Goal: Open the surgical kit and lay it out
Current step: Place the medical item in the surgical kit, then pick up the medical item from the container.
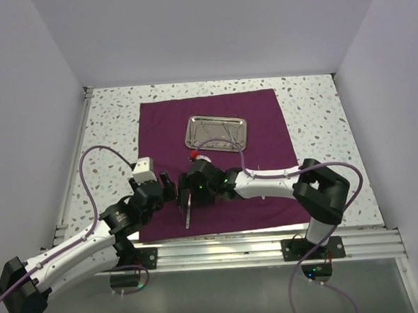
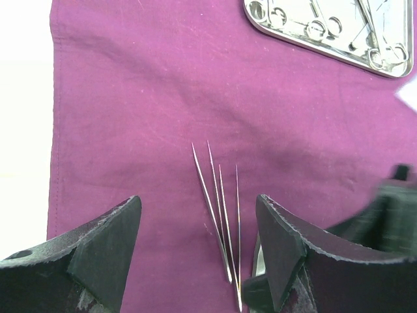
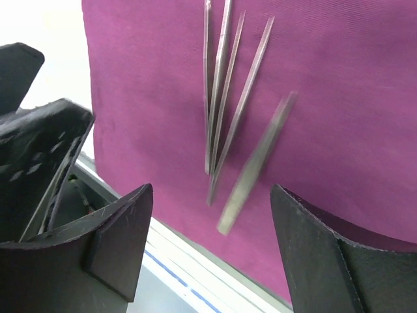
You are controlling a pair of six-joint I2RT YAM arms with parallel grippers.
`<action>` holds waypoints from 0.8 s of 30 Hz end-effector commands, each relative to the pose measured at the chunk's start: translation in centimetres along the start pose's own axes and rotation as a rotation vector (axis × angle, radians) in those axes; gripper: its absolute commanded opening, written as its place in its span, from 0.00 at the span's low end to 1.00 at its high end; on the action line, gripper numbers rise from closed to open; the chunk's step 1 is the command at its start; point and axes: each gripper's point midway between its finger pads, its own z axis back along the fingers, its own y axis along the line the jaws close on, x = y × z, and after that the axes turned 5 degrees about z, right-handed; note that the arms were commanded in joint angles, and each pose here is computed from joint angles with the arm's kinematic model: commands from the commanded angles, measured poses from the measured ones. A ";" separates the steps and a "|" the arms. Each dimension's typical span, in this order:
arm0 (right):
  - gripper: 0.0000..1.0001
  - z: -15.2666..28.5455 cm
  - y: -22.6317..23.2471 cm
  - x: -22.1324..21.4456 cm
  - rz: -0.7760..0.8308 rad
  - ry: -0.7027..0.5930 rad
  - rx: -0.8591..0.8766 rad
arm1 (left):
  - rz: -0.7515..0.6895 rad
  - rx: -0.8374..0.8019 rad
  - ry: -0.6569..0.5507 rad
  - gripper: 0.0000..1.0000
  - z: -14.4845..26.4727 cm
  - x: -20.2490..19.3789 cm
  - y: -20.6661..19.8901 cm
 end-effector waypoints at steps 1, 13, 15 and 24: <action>0.77 4.8 1.8 5.0 0.054 -0.161 -0.019 | 0.017 0.001 -0.022 0.75 0.0 0.5 -0.2; 0.49 13.1 -10.0 20.5 0.090 -0.460 -0.429 | -0.012 -0.021 0.005 0.74 -0.3 -0.2 -0.6; 0.40 13.2 -10.8 23.1 0.091 -0.476 -0.457 | -0.017 -0.020 0.008 0.74 -0.4 -0.3 -0.6; 0.34 8.2 -17.9 28.5 0.041 -0.380 -0.619 | -0.027 -0.028 0.019 0.74 -0.5 -0.7 -0.8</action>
